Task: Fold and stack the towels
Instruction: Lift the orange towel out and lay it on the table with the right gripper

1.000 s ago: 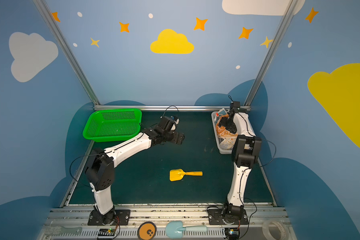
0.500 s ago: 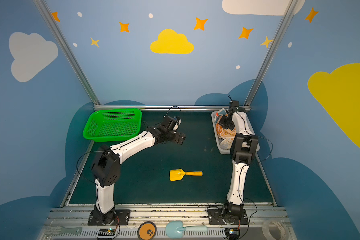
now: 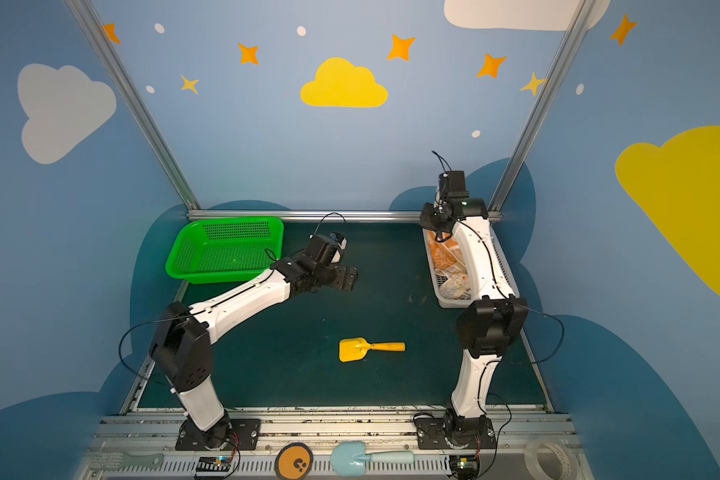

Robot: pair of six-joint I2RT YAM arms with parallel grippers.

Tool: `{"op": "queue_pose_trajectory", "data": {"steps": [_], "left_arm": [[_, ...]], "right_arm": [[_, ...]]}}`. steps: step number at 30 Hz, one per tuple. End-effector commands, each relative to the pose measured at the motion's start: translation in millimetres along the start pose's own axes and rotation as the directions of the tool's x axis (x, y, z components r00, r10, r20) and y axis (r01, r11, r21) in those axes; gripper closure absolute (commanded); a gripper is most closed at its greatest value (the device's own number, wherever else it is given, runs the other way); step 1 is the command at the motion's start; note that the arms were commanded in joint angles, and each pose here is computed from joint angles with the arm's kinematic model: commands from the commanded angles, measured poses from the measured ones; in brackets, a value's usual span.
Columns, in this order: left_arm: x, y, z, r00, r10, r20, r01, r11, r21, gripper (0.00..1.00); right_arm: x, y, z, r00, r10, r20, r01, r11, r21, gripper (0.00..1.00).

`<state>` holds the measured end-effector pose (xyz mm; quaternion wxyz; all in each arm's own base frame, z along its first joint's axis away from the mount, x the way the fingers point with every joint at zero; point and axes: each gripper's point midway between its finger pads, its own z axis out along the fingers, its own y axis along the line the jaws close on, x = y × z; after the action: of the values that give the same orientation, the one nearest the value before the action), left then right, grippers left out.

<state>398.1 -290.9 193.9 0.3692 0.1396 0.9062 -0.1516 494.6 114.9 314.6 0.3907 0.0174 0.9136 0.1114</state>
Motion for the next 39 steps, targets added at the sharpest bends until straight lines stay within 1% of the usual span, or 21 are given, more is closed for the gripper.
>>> {"op": "queue_pose_trajectory", "data": {"steps": [1,3,4,7,9,11,13,16,20,23,25,27,29,30,32,33,37,39], "left_arm": [[-13,9,-26,0.995,-0.054,0.087,0.054,0.999,-0.003,0.0],[-9,16,-39,0.992,-0.072,0.101,0.074,0.997,-0.014,0.0],[-7,19,-44,0.991,-0.08,0.107,0.082,0.996,-0.017,0.0],[-1,27,-59,0.986,-0.106,0.131,0.11,0.994,-0.02,0.0],[2,33,-69,0.982,-0.116,0.151,0.122,0.992,-0.027,0.0],[3,38,-76,0.978,-0.126,0.167,0.133,0.991,-0.032,0.0],[7,43,-81,0.976,-0.133,0.171,0.142,0.989,-0.042,0.0],[14,52,-86,0.976,-0.141,0.164,0.153,0.986,-0.06,0.0],[23,64,-89,0.975,-0.157,0.154,0.171,0.982,-0.083,0.0],[28,72,-90,0.974,-0.171,0.146,0.186,0.978,-0.097,0.0],[31,76,-90,0.973,-0.181,0.142,0.196,0.975,-0.1,0.0],[33,78,-87,0.972,-0.191,0.134,0.205,0.974,-0.099,0.0],[36,79,-81,0.97,-0.205,0.128,0.217,0.971,-0.096,0.0],[38,79,-77,0.97,-0.212,0.118,0.223,0.97,-0.093,0.0],[43,79,-68,0.969,-0.227,0.095,0.236,0.968,-0.089,0.0],[46,78,-63,0.968,-0.235,0.082,0.242,0.966,-0.086,0.0],[58,78,-47,0.965,-0.258,0.036,0.26,0.962,-0.086,0.0],[62,79,-42,0.964,-0.263,0.023,0.264,0.96,-0.092,0.0]], "right_arm": [[-9,59,-21,0.98,-0.151,0.127,0.159,0.985,-0.062,1.0],[-15,102,-44,0.963,-0.192,0.187,0.219,0.966,-0.137,1.0],[-15,118,-52,0.958,-0.206,0.199,0.241,0.956,-0.166,1.0],[-16,169,-82,0.931,-0.26,0.255,0.325,0.909,-0.26,1.0],[-17,190,-93,0.921,-0.258,0.291,0.344,0.89,-0.3,1.0],[-19,194,-90,0.929,-0.223,0.296,0.317,0.892,-0.322,1.0],[-16,191,-74,0.942,-0.208,0.264,0.288,0.903,-0.318,1.0],[0,177,-26,0.967,-0.188,0.173,0.232,0.928,-0.291,1.0],[30,129,55,0.994,-0.109,0.0,0.107,0.973,-0.204,1.0],[52,95,103,0.994,-0.073,-0.087,0.059,0.987,-0.149,0.99],[61,75,121,0.99,-0.061,-0.13,0.045,0.992,-0.118,0.76],[66,65,127,0.983,-0.04,-0.177,0.018,0.992,-0.123,0.46],[71,66,121,0.977,-0.028,-0.21,-0.002,0.99,-0.143,0.3],[74,68,117,0.975,-0.031,-0.219,-0.002,0.989,-0.148,0.23],[84,72,105,0.968,-0.041,-0.248,0.003,0.989,-0.15,0.16],[92,77,99,0.963,-0.049,-0.266,0.005,0.987,-0.161,0.14],[141,99,90,0.938,-0.102,-0.33,0.03,0.976,-0.216,0.12],[170,108,92,0.918,-0.106,-0.382,0.011,0.97,-0.243,0.12]]}}
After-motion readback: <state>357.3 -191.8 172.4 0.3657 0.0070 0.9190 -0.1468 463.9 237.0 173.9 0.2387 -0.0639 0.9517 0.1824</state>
